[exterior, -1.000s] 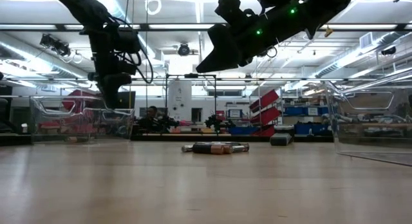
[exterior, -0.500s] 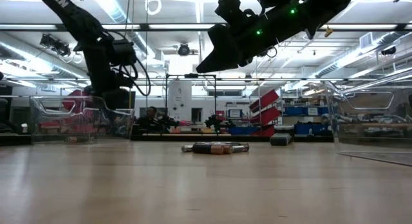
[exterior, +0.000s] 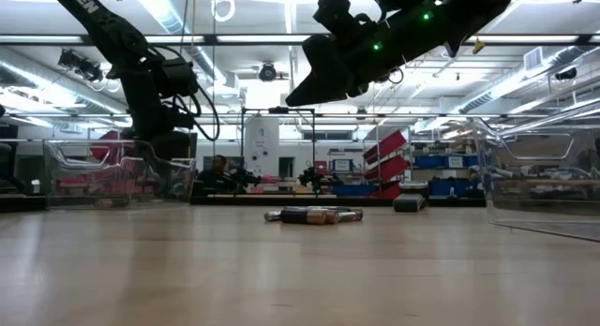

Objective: Sort batteries
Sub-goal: Put the bottom black battery into the top transparent bin

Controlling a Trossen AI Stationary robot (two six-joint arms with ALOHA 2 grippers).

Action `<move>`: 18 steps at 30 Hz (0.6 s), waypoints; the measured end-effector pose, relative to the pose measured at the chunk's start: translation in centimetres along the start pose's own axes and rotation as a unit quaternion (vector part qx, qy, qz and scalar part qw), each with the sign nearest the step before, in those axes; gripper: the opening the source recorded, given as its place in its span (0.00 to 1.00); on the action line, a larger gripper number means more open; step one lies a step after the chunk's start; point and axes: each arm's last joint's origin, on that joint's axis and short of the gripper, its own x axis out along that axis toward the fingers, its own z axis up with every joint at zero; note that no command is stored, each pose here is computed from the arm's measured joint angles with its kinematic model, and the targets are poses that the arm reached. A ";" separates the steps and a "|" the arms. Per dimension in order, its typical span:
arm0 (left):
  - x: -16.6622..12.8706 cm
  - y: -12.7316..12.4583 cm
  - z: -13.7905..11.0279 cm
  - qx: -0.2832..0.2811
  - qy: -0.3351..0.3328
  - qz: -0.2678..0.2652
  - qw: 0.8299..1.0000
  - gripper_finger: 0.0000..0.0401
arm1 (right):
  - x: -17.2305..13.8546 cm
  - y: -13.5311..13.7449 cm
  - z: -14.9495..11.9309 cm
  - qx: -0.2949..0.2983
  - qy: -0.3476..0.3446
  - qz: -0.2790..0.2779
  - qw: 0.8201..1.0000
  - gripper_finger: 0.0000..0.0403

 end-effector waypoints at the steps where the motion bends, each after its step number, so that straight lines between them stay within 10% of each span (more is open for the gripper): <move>1: 0.0 0.0 0.0 0.000 -0.001 0.001 1.000 0.28 | 0.0 0.0 0.0 0.000 0.000 0.000 1.000 0.09; 10: -2.7 0.1 2.7 0.008 -0.027 -0.003 1.000 0.29 | 0.0 0.0 -0.4 -0.011 0.020 0.001 1.000 0.09; 18: -9.0 -1.9 4.5 0.056 -0.204 -0.062 0.976 0.29 | -0.3 0.3 -2.4 0.013 0.117 0.060 0.991 0.09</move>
